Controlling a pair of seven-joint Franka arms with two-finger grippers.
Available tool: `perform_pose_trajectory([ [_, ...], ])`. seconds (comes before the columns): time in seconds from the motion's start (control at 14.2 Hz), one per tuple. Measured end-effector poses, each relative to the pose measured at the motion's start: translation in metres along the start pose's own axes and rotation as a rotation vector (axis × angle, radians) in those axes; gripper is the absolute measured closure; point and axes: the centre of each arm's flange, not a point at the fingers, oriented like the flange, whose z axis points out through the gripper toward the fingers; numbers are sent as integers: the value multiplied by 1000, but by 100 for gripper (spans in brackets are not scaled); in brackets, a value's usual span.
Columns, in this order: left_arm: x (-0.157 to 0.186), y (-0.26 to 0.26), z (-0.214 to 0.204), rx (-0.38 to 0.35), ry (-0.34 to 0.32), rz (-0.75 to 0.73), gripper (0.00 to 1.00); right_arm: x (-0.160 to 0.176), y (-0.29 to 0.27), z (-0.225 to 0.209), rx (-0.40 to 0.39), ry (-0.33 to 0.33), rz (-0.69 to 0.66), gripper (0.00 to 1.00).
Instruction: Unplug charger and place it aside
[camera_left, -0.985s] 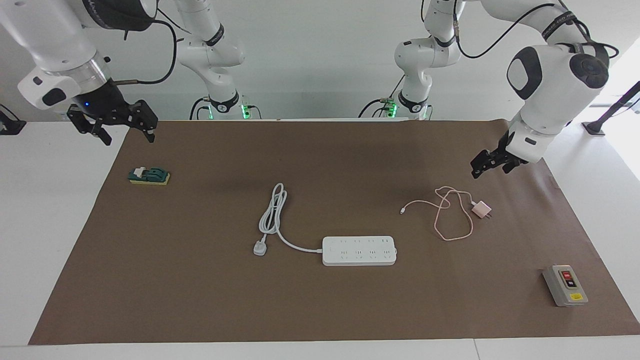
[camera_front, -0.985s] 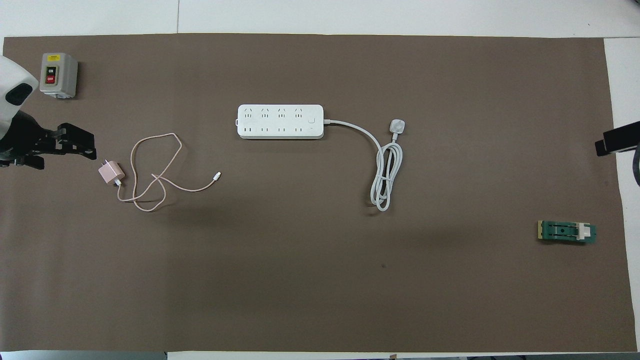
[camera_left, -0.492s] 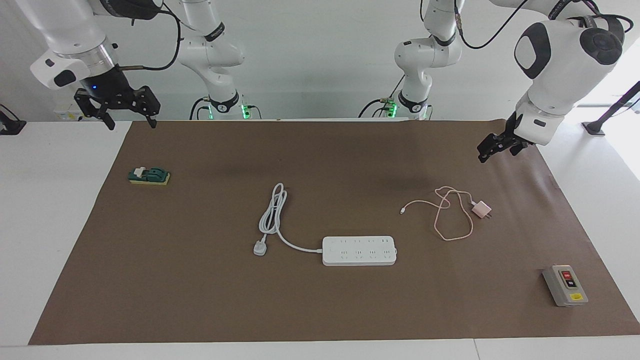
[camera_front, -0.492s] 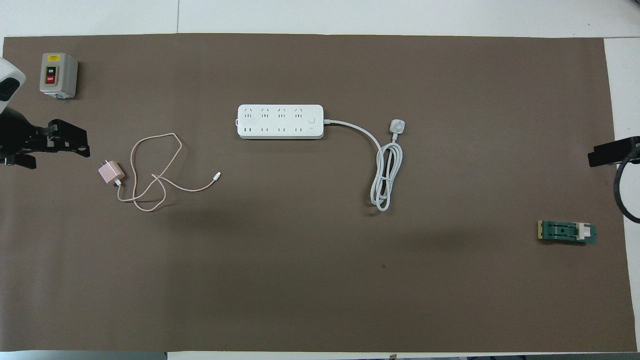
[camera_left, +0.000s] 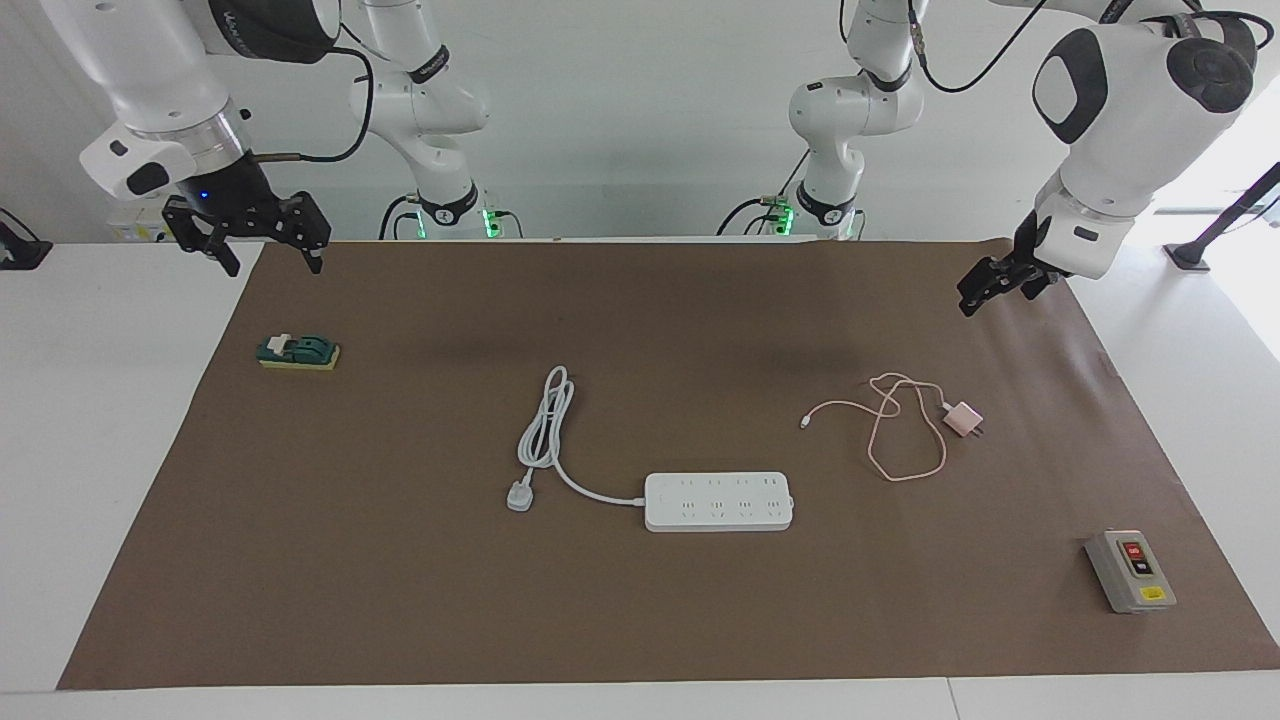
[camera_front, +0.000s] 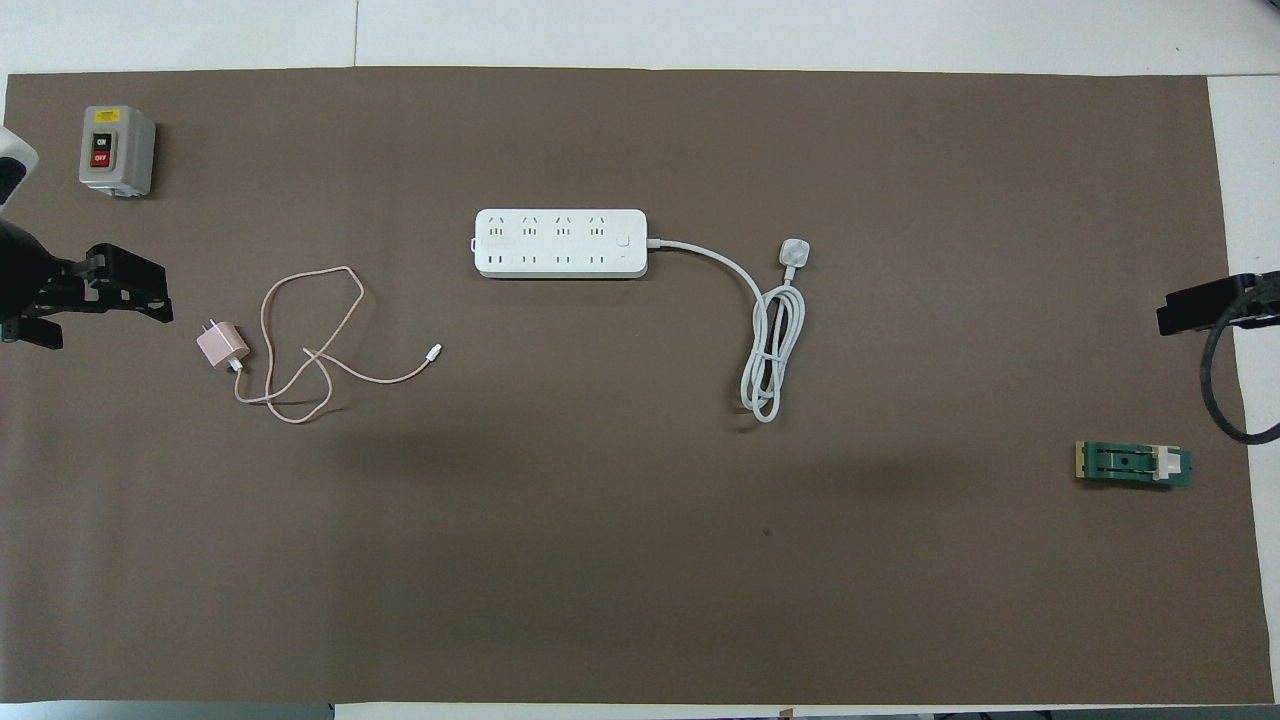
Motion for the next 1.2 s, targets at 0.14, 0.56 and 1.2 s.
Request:
perform_pose_trajectory([
  [0.14,-5,1,0,2,-3,7,0,-1,0,0,1,-7,0,0],
  [0.56,-11,7,10,7,-22,129,0,-3,-4,-1,1,-12,-7,0],
  [1.2,-9,19,12,-3,59,153,0,-3,-4,-1,1,-12,-8,0],
])
